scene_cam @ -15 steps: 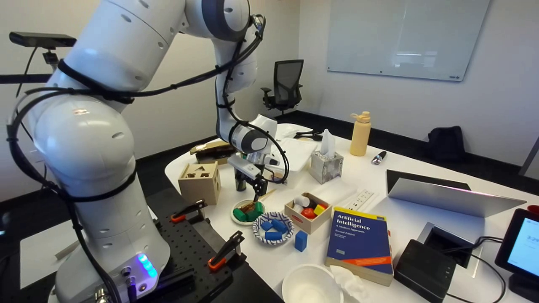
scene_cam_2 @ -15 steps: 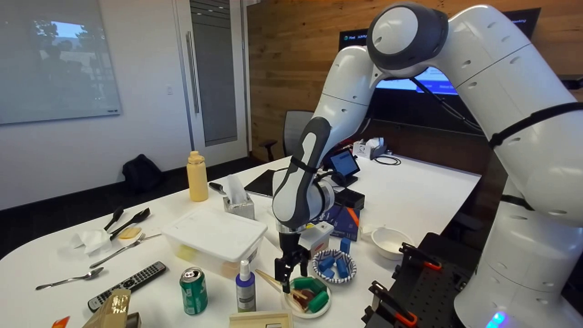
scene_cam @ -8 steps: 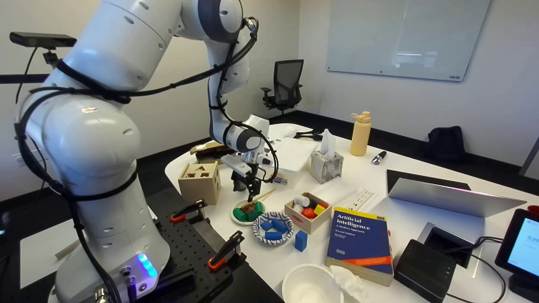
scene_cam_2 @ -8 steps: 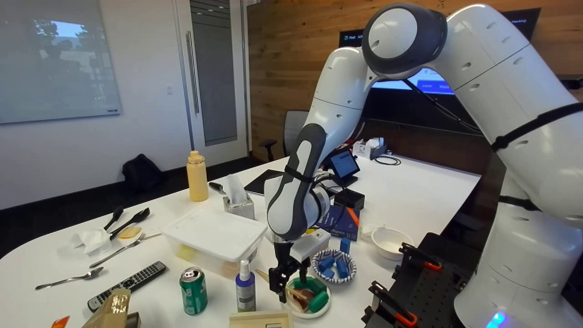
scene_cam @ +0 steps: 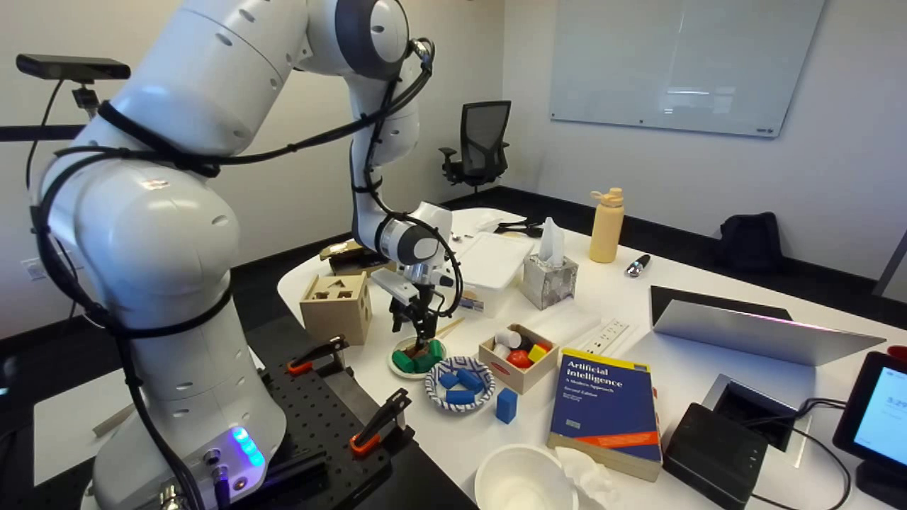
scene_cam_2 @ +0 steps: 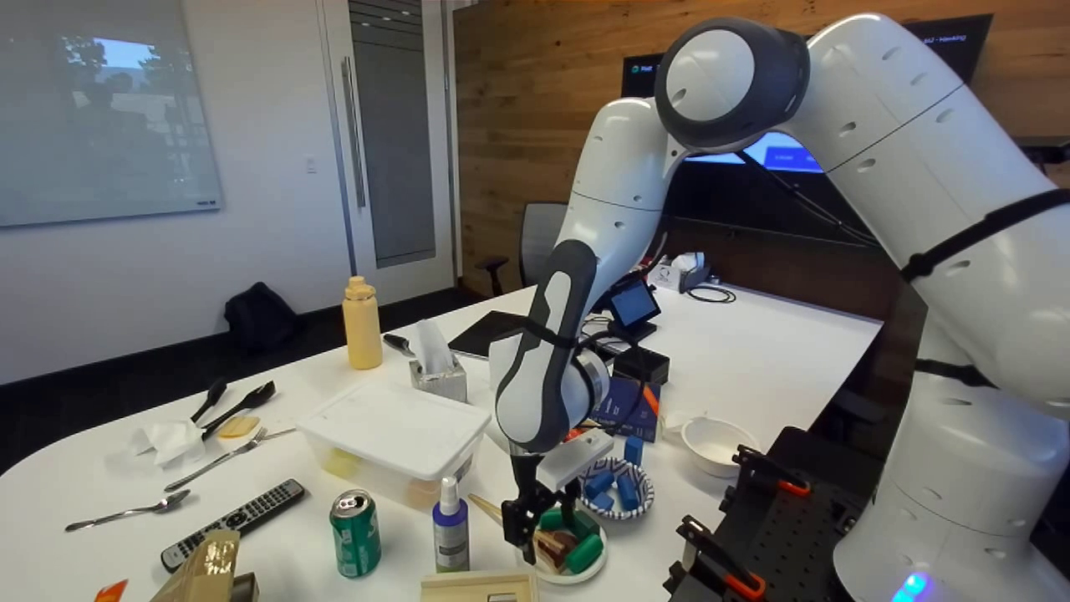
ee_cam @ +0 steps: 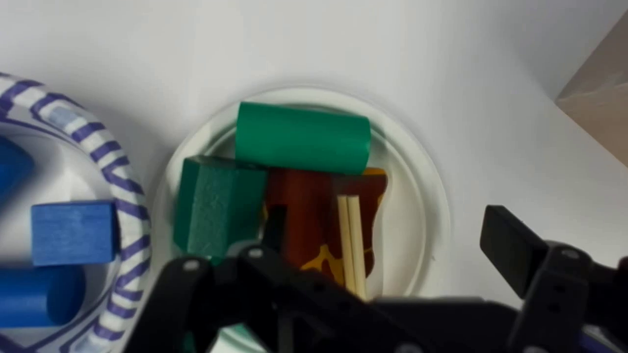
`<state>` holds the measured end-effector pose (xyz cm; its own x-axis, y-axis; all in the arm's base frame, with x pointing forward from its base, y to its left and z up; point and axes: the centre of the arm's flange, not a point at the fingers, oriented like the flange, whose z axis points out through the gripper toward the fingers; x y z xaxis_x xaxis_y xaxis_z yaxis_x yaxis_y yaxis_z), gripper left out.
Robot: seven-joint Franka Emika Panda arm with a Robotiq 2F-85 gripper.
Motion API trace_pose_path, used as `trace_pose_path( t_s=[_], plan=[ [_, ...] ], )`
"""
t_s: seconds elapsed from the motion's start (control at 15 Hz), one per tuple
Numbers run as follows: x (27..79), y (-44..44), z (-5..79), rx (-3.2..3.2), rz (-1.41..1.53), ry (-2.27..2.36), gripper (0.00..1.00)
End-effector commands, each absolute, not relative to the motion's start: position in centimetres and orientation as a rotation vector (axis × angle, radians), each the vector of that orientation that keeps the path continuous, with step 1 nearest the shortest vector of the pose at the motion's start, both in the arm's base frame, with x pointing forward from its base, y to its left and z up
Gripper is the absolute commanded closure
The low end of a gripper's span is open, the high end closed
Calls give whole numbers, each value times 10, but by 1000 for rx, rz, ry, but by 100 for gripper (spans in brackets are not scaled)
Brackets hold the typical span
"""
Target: Use the stick to stir the contents of the white plate with blue markings
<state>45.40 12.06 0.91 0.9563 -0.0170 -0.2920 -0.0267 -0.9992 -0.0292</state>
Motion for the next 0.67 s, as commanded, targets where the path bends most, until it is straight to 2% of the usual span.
trace_pose_path(
  t_s=[0.0,0.33,0.4,0.47,0.6],
  plan=[
    [456,122,5,-3083,485,57,0],
    [457,120,5,-3089,477,55,0],
    [458,120,4,-3087,481,52,25],
    [458,120,4,-3087,484,53,26],
    [460,119,1,-3087,486,51,42]
  ],
)
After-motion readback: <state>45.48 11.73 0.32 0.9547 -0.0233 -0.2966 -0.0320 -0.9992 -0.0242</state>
